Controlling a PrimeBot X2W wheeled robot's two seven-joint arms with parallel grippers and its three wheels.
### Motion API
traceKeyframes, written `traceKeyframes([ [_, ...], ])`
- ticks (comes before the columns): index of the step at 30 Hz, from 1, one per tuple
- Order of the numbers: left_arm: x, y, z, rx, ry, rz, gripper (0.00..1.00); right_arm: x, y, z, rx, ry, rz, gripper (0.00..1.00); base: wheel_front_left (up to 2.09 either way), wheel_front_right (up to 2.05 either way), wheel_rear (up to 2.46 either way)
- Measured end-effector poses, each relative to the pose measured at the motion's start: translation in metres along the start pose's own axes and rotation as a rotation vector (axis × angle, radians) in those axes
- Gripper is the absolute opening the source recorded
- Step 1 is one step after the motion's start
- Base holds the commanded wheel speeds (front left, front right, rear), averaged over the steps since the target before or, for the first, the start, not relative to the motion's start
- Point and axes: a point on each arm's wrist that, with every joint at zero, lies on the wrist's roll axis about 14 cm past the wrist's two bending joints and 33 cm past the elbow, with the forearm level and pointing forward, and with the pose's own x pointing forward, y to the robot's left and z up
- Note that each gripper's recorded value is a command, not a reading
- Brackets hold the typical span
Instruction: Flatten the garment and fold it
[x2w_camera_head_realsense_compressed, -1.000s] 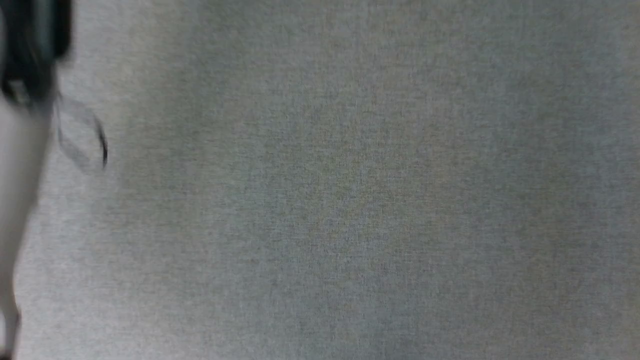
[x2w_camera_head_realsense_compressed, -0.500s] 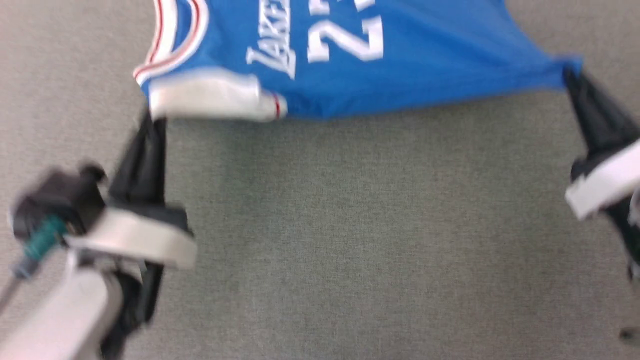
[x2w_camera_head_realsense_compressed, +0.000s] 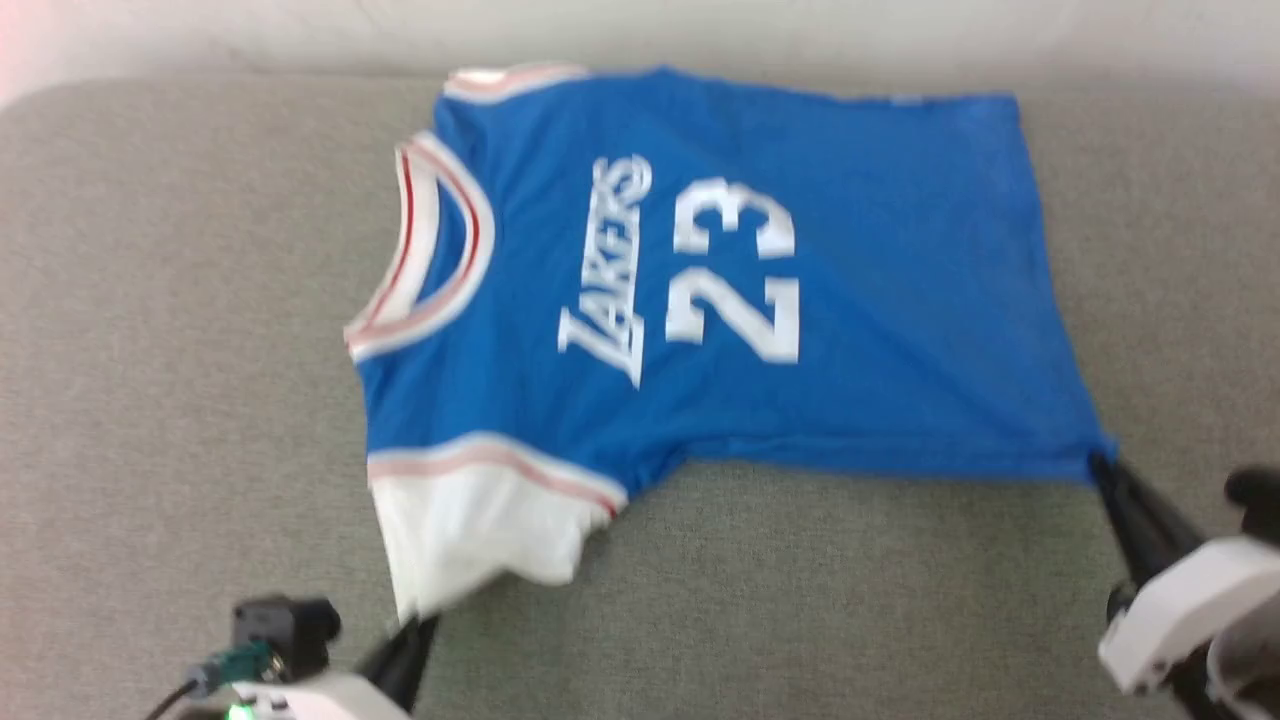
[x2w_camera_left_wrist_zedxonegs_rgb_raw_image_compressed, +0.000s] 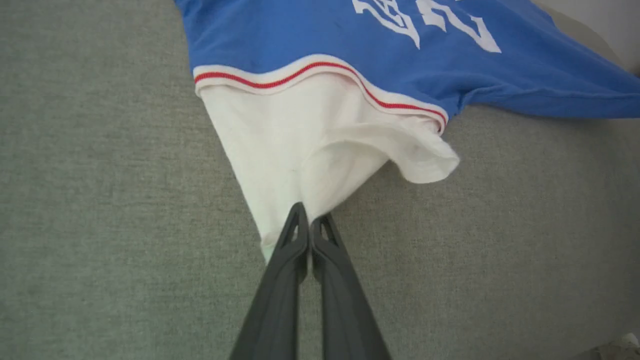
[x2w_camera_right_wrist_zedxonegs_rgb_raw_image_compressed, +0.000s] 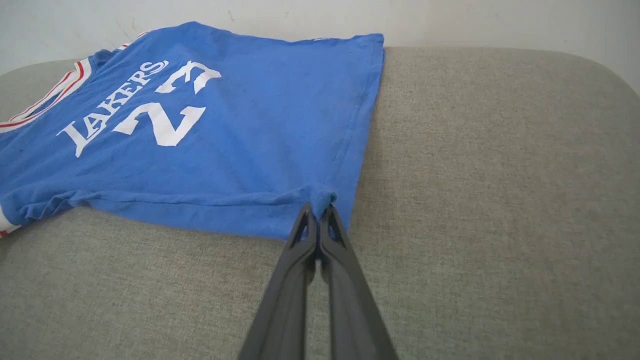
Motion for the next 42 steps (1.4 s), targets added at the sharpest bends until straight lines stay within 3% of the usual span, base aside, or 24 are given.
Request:
traceKeyframes([
  [7, -0.033, -0.005, -0.042, -0.085, 0.198, -0.022, 0.0, -0.031, 0.008, -0.038, 0.025, 0.153, 0.016, 0.0, 0.0, 0.0, 0.0],
  [15, -0.071, -0.003, -0.074, -0.165, 0.301, -0.002, 0.0, -0.088, 0.015, -0.104, 0.052, 0.493, 0.065, 0.0, 0.0, 0.0, 0.0],
  [27, -0.11, -0.01, -0.091, -0.245, 0.371, -0.028, 0.0, -0.136, 0.012, -0.124, 0.085, 0.664, 0.069, 0.0, 0.0, 0.0, 0.0],
  [34, -0.102, 0.006, -0.052, -0.172, 0.197, -0.001, 0.0, -0.128, 0.008, -0.1, 0.079, 0.552, 0.048, 0.0, 0.0, 0.0, 0.0],
  [42, -0.062, 0.003, 0.024, 0.026, -0.03, -0.048, 0.0, -0.077, 0.001, -0.024, -0.02, 0.251, 0.042, 0.0, 0.0, 0.0, 0.0],
])
